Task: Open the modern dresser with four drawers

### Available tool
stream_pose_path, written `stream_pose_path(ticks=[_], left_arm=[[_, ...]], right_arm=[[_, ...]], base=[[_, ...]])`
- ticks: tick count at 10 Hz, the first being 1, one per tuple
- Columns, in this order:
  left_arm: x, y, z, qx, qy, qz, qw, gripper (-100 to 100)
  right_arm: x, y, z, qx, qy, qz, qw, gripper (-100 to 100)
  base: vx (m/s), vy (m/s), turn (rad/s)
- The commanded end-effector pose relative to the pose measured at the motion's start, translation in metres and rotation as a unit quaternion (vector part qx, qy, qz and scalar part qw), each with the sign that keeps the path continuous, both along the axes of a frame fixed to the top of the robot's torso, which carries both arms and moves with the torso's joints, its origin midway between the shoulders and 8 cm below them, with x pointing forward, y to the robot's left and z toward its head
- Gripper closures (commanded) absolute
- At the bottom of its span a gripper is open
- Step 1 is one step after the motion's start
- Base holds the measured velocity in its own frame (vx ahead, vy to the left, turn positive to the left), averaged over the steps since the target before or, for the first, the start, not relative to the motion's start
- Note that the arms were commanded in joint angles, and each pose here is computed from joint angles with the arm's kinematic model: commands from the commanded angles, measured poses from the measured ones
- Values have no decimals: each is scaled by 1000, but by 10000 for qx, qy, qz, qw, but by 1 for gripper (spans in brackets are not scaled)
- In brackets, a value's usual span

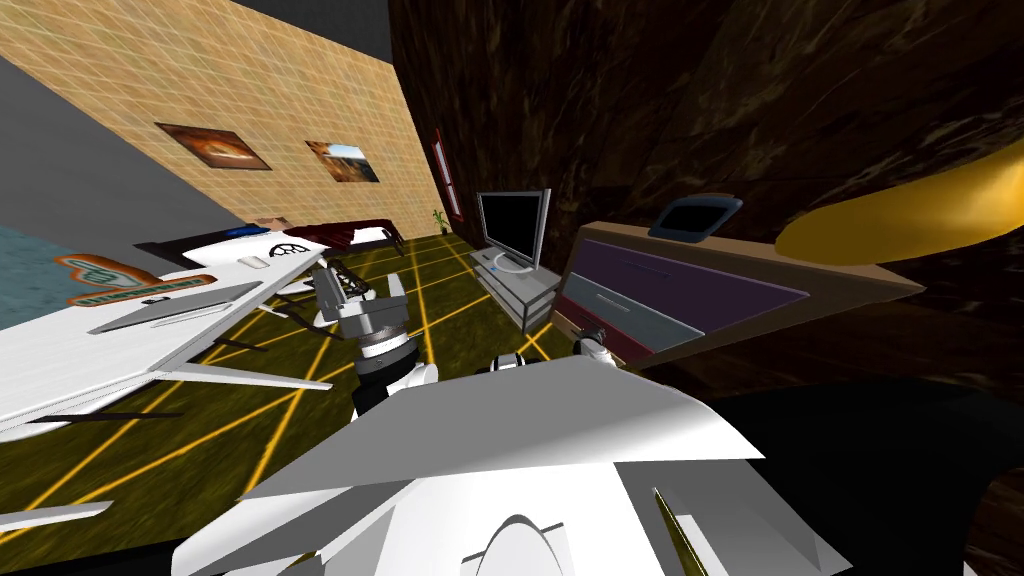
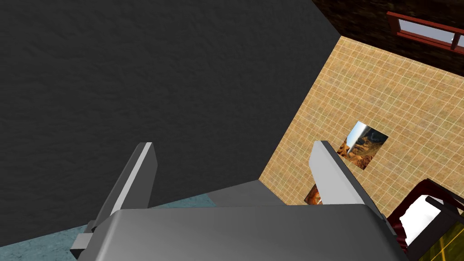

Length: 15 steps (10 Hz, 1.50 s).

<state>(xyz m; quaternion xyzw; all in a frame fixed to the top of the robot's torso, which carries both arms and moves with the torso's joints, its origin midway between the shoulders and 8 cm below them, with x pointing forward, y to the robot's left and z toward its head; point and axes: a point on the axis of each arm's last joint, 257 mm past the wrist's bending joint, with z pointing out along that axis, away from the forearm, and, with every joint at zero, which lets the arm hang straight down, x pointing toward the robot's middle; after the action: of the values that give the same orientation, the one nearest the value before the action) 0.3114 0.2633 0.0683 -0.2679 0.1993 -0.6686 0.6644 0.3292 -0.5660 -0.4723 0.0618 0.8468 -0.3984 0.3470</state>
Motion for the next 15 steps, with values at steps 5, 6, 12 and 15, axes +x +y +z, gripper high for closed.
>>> stream_pose_path(ticks=[5, 6, 12, 15], left_arm=[[0, 0, 0, 0, 0, 0, 10000, 0], [0, 0, 0, 0, 0, 0, 10000, 0], [0, 0, 0, 0, 0, 0, 10000, 0], [0, 0, 0, 0, 0, 0, 10000, 0]], right_arm=[[-17, -68, 36, -1373, 729, -137, 9877, -100], [-20, -69, 35, -1378, 769, -152, 9874, -100], [-28, -107, 67, -2160, 1153, -254, 9692, -100], [-33, -137, 101, -2798, 1438, -353, 9486, -100]], base=[[41, -20, 96], [31, -13, 51], [27, -14, 65], [29, -23, 91]])
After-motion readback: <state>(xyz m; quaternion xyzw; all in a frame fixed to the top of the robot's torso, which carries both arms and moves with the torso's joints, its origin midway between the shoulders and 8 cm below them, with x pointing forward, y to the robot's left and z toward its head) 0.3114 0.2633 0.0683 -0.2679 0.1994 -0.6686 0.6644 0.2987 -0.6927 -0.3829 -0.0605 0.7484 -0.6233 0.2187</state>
